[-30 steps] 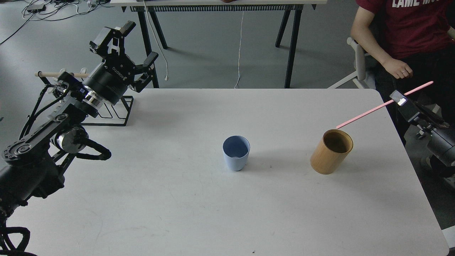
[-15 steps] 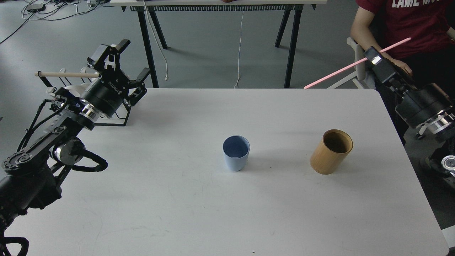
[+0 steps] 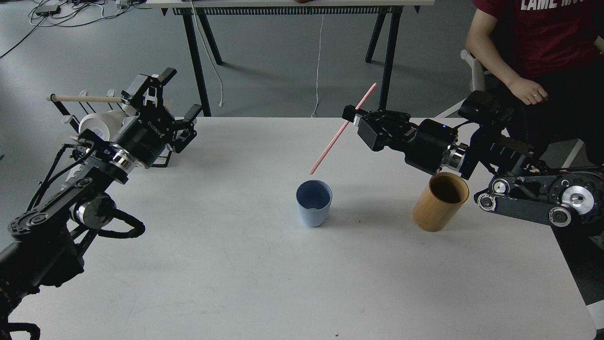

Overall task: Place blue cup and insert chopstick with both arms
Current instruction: 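Move the pink stick over the blue cup and lower it inside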

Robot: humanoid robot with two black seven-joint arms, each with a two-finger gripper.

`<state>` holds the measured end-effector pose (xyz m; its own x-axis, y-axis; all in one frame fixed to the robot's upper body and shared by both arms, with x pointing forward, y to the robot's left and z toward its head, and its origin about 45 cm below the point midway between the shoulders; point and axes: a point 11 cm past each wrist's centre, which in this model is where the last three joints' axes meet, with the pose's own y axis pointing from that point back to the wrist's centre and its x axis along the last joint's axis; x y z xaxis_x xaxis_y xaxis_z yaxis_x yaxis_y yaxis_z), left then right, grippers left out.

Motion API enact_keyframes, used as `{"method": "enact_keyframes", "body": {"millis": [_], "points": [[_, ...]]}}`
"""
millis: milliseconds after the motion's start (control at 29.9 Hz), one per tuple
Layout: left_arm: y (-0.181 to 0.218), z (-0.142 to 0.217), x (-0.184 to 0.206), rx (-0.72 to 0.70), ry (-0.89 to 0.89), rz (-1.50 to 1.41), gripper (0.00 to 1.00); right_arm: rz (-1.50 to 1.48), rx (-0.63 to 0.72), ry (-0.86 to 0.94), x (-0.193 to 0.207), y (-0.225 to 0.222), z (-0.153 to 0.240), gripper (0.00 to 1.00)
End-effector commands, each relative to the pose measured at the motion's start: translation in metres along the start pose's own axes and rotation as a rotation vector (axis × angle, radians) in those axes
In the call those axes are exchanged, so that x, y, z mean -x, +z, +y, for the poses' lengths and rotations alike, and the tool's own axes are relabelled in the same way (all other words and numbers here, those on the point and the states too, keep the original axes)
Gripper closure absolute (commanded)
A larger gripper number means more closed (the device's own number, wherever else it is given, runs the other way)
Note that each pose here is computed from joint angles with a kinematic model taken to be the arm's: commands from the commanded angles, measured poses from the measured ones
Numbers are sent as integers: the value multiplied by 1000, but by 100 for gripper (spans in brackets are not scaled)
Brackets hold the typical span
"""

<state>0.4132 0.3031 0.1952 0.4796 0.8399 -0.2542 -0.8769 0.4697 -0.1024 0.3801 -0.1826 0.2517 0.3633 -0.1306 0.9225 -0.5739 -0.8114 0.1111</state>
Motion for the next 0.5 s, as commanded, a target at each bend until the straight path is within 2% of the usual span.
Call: {"method": "enact_keyframes", "body": {"millis": [0,468], "points": [[-1,1,0,-2,2,2,1,53,-14,-62,15,2,-11,99],[-5,5,-1,-9,8,6,1,81,-10,-136,47,8,-22,98]]}}
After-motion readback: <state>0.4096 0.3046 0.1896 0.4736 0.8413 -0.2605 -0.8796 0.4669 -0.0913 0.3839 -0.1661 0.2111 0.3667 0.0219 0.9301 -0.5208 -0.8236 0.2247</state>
